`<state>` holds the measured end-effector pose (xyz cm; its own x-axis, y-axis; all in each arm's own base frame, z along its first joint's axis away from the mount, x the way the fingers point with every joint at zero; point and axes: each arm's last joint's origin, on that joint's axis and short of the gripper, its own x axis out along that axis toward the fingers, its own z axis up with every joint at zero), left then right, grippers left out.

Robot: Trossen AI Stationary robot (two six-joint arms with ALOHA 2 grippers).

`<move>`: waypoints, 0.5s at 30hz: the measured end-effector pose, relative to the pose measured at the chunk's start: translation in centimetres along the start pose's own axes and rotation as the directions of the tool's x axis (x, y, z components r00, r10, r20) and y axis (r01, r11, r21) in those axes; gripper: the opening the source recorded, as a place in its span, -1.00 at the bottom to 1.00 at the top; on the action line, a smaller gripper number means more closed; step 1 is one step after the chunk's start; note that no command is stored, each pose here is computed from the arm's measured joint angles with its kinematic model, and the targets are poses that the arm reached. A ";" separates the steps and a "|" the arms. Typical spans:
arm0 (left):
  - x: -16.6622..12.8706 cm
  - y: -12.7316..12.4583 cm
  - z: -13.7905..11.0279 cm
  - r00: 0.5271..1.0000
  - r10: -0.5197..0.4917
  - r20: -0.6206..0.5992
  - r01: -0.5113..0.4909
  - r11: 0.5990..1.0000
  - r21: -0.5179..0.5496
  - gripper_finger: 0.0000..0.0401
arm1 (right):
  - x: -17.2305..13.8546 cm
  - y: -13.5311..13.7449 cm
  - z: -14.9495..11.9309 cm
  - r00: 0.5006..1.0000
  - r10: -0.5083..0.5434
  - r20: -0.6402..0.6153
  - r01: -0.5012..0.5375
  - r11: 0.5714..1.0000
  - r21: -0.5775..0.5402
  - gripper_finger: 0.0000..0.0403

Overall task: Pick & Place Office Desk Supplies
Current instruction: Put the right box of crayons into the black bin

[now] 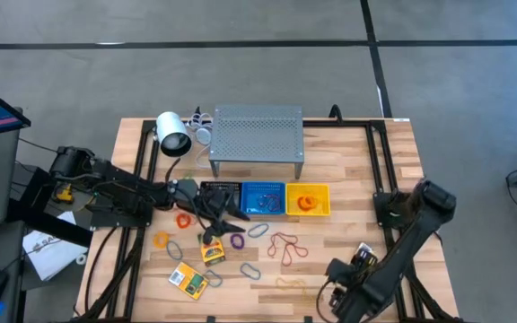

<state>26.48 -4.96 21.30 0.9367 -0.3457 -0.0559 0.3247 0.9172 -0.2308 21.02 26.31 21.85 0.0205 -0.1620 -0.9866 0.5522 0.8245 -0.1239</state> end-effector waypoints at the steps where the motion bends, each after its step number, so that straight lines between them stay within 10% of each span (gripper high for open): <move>1: 0.0 -0.1 0.0 1.000 -0.003 -0.001 0.003 1.000 0.001 -0.15 | 0.3 0.4 0.2 0.999 -0.031 -0.020 0.031 1.000 0.002 0.61; 15: 0.1 -0.3 -0.1 1.000 -0.013 -0.007 0.013 1.000 -0.002 -0.15 | 4.8 3.5 1.5 0.924 -0.287 -0.254 0.293 0.956 -0.015 0.61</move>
<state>26.40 -5.32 21.26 0.9316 -0.3585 -0.0597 0.3361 0.9124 -0.2337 24.27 27.57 16.84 -0.3511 -0.2483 -0.9028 0.5212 0.7492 -0.4087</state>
